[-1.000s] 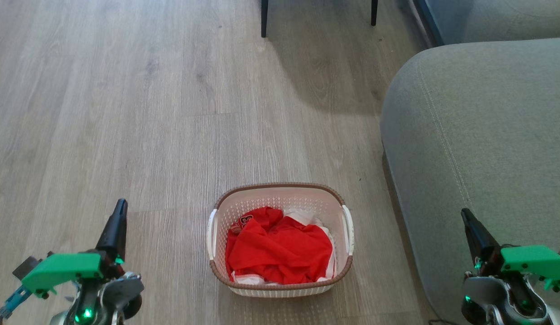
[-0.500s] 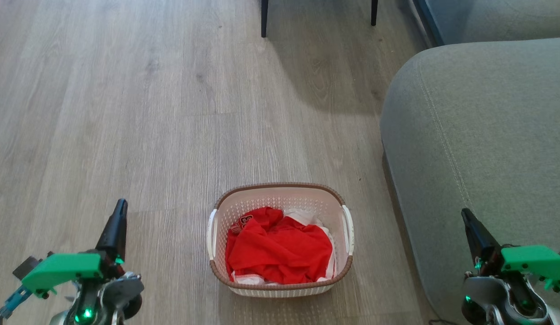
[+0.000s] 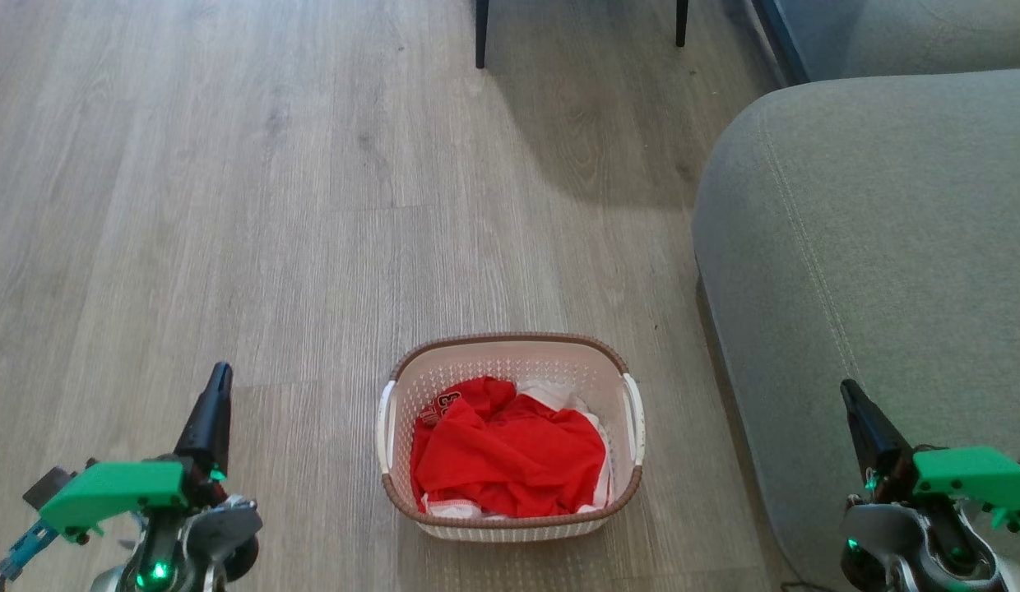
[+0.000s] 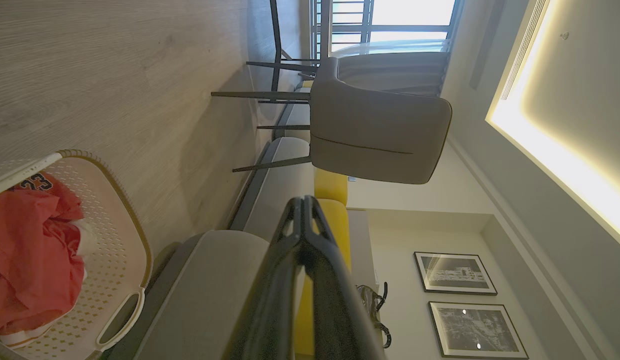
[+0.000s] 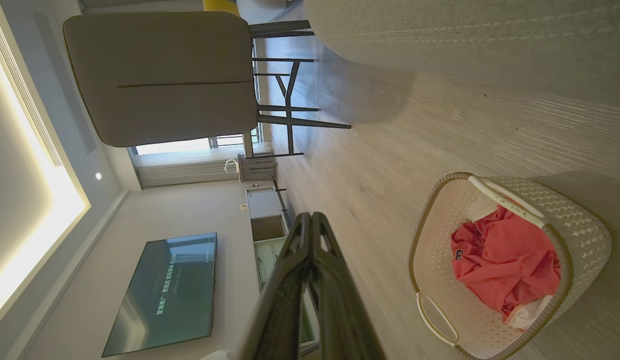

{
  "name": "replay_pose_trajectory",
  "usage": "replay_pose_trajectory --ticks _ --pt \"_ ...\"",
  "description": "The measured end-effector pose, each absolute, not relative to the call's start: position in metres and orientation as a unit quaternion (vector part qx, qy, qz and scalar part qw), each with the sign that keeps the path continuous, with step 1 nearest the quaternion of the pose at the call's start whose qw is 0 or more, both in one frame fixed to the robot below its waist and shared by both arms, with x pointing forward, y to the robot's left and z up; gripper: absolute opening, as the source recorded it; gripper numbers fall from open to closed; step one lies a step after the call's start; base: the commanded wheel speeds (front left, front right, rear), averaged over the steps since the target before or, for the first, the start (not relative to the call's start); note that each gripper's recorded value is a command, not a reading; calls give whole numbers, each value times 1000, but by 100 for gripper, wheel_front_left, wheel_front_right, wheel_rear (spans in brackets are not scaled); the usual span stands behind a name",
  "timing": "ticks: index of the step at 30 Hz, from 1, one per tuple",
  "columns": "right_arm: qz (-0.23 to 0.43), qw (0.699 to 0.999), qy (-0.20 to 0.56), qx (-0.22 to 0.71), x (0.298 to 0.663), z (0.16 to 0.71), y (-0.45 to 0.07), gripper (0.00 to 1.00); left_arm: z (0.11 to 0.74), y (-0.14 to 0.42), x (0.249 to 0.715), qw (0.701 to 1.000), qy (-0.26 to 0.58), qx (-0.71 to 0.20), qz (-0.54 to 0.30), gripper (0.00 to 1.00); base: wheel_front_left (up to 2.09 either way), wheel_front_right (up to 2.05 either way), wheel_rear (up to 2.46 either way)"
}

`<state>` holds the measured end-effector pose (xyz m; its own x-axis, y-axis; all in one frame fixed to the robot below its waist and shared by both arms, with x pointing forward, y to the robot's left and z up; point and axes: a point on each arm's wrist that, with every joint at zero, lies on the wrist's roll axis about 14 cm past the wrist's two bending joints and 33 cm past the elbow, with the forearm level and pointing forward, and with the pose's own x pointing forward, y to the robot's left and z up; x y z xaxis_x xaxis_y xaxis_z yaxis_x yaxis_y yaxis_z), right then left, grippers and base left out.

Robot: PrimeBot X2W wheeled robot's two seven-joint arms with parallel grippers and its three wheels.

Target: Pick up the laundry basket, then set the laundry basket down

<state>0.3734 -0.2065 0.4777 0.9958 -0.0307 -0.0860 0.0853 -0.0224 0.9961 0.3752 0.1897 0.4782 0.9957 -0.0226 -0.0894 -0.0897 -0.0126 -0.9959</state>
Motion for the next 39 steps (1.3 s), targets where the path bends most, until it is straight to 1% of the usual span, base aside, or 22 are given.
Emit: replay_pose_trajectory --ticks 39 --pt "-42 699 19 714 373 478 -207 0 478 190 375 702 40 -711 24 0 0 0 0"
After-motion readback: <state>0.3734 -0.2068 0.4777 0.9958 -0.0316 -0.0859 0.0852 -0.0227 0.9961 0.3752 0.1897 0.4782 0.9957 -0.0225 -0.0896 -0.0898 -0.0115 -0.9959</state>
